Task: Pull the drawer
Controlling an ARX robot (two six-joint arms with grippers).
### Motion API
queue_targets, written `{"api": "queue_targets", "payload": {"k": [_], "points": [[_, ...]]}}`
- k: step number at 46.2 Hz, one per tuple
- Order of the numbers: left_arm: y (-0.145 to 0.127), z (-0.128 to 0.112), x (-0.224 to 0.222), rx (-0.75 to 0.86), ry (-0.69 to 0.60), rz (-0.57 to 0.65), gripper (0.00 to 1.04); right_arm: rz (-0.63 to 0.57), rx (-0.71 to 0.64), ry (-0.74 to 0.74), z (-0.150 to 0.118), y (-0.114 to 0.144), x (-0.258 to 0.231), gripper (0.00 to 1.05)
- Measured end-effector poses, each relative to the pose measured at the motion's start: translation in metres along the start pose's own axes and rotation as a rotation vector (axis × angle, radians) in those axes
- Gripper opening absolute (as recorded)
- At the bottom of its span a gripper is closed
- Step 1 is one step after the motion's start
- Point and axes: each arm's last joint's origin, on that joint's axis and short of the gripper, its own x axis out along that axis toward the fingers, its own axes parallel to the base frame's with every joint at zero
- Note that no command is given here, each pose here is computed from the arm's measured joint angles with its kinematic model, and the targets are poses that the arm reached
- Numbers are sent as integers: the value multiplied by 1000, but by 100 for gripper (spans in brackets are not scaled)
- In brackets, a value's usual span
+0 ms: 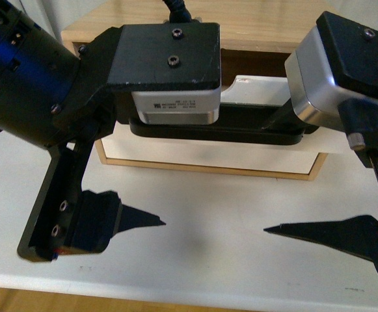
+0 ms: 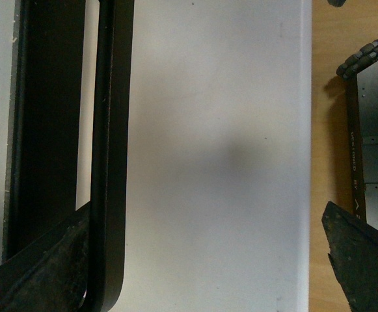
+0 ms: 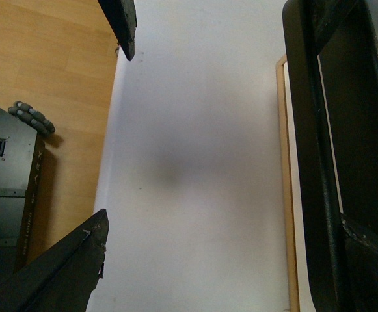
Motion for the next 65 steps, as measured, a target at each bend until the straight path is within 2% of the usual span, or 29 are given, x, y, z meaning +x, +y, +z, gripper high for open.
{"api": "queue_targets", "payload": {"k": [12,19,27,36,43,54,65], "points": [[-16,6,-5,5,7,26,99,-21,-1,-11,4,12,-2,96],[-20,10,-9,22,-67,122,99,-86,29,-44,6,11,-8,96],[-26,19,-28,-4,-147,245,99,-187,51,-111,15,12,-39,96],[-40,17,-53,-72,-204,396,99,-353,77,-175,17,14,-68,96],[-57,10,-81,-179,-231,580,99,-541,125,-264,18,18,-98,96],[-89,-4,-114,-341,-243,852,99,-722,246,-379,21,47,-135,96],[-149,-17,-150,-720,-348,1225,99,-881,498,-480,4,113,-153,96]]}}
